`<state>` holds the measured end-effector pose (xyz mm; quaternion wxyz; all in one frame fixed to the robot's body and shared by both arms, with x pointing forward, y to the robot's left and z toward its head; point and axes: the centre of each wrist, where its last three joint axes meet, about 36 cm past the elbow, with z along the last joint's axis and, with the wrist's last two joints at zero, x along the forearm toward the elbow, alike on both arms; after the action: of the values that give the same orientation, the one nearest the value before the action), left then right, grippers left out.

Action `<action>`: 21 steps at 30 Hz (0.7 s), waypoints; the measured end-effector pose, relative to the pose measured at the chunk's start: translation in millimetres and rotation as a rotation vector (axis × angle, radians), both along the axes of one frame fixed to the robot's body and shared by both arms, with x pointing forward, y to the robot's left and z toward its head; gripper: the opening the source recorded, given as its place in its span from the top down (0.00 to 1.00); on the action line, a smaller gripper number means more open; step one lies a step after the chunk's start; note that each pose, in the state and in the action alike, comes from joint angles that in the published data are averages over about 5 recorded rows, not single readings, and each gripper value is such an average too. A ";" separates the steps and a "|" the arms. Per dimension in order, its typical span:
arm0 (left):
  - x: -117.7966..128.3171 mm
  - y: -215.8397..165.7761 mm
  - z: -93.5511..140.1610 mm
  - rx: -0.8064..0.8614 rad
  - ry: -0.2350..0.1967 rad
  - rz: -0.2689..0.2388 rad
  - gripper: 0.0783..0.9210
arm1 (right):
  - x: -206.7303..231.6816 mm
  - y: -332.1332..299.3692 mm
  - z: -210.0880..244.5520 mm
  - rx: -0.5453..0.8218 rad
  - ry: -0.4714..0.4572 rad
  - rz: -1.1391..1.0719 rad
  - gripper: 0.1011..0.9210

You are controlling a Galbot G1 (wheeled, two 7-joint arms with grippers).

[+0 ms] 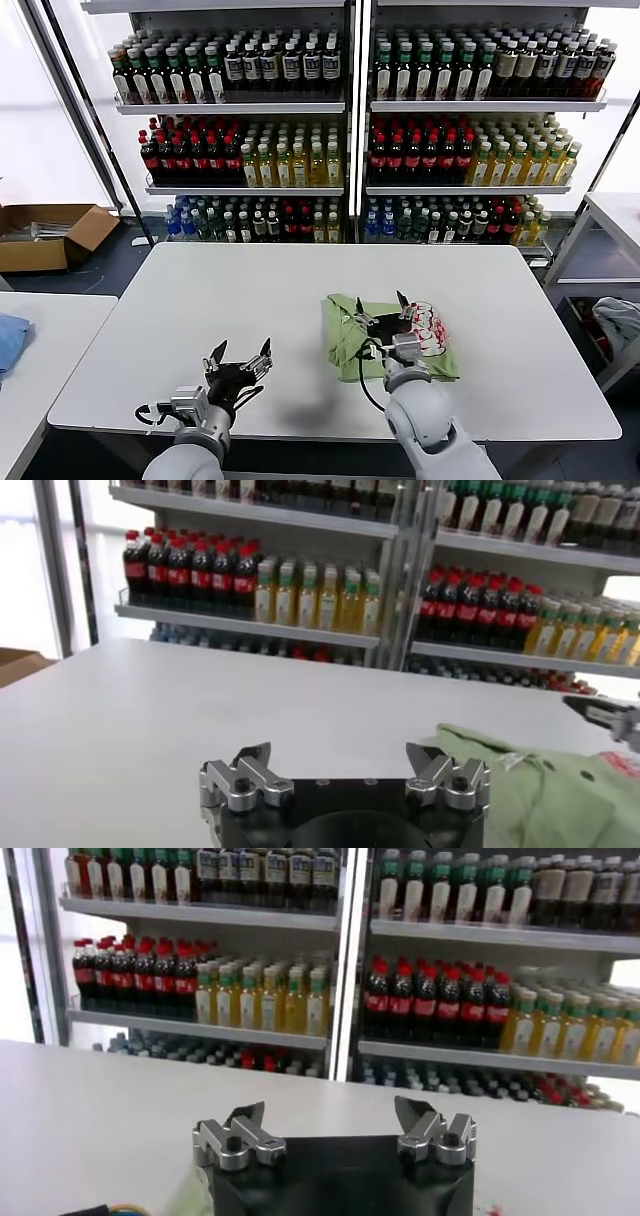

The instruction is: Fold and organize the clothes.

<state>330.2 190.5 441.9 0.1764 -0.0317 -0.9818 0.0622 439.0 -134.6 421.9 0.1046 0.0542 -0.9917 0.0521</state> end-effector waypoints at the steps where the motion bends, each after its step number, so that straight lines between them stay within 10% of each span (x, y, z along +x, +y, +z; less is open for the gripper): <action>1: -0.7 1.3 0.2 0.001 0.000 0.003 0.12 | 3.7 3.0 -2.8 0.002 0.006 -0.001 0.12; 21: -0.5 7.9 -5.6 0.011 0.021 0.007 0.12 | 29.5 34.1 -47.9 0.027 0.177 -0.043 0.12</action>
<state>329.7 198.4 436.3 0.1867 -0.0265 -0.9804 0.0576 468.5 -100.4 374.0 0.1924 0.0389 -0.9800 0.0315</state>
